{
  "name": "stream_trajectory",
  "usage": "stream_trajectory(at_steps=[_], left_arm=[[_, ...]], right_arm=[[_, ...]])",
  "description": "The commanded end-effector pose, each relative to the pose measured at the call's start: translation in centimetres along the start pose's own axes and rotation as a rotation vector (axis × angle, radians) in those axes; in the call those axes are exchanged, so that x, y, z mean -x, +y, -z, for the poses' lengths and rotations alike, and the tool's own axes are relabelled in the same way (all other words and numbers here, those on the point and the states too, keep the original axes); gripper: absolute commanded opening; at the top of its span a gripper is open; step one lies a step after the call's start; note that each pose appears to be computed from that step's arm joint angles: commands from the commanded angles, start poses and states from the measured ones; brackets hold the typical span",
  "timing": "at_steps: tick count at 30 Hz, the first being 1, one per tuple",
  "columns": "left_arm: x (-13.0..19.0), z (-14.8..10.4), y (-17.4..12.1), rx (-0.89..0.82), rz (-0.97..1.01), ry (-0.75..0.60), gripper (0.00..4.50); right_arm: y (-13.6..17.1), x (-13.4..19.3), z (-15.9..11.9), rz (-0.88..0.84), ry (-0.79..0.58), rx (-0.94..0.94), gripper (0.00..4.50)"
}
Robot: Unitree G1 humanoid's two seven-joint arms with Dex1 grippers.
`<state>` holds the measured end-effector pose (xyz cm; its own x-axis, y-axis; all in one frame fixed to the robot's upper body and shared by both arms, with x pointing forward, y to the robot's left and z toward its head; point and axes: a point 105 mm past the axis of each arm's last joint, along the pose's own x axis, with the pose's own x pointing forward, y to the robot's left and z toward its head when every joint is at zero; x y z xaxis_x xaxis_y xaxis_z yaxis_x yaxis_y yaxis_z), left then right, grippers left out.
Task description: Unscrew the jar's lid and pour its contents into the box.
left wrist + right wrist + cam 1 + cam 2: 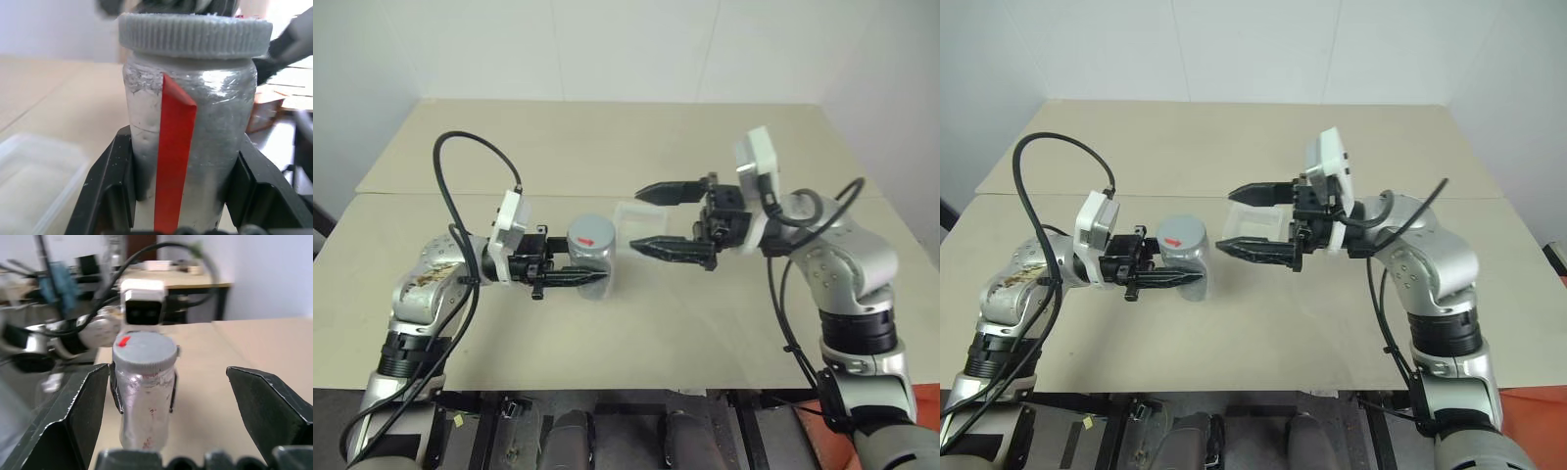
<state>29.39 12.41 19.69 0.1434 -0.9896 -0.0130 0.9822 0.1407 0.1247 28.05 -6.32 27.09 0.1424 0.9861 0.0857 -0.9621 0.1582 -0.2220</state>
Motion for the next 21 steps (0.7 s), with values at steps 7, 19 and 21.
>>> stream_trajectory(at_steps=[7,19,21], left_arm=[[-3.1,-0.5,1.9,-0.123,-0.167,-0.012,1.94],[-4.3,-1.1,2.0,-0.110,-0.179,-0.069,1.94],[-4.2,-1.2,2.0,-0.108,-0.175,-0.069,1.94]], right_arm=[[0.6,-2.5,-0.3,0.200,0.085,0.032,4.45],[-1.3,-3.8,0.1,0.415,0.134,0.015,4.45],[-1.4,-3.9,0.3,0.417,0.141,0.015,4.45]])
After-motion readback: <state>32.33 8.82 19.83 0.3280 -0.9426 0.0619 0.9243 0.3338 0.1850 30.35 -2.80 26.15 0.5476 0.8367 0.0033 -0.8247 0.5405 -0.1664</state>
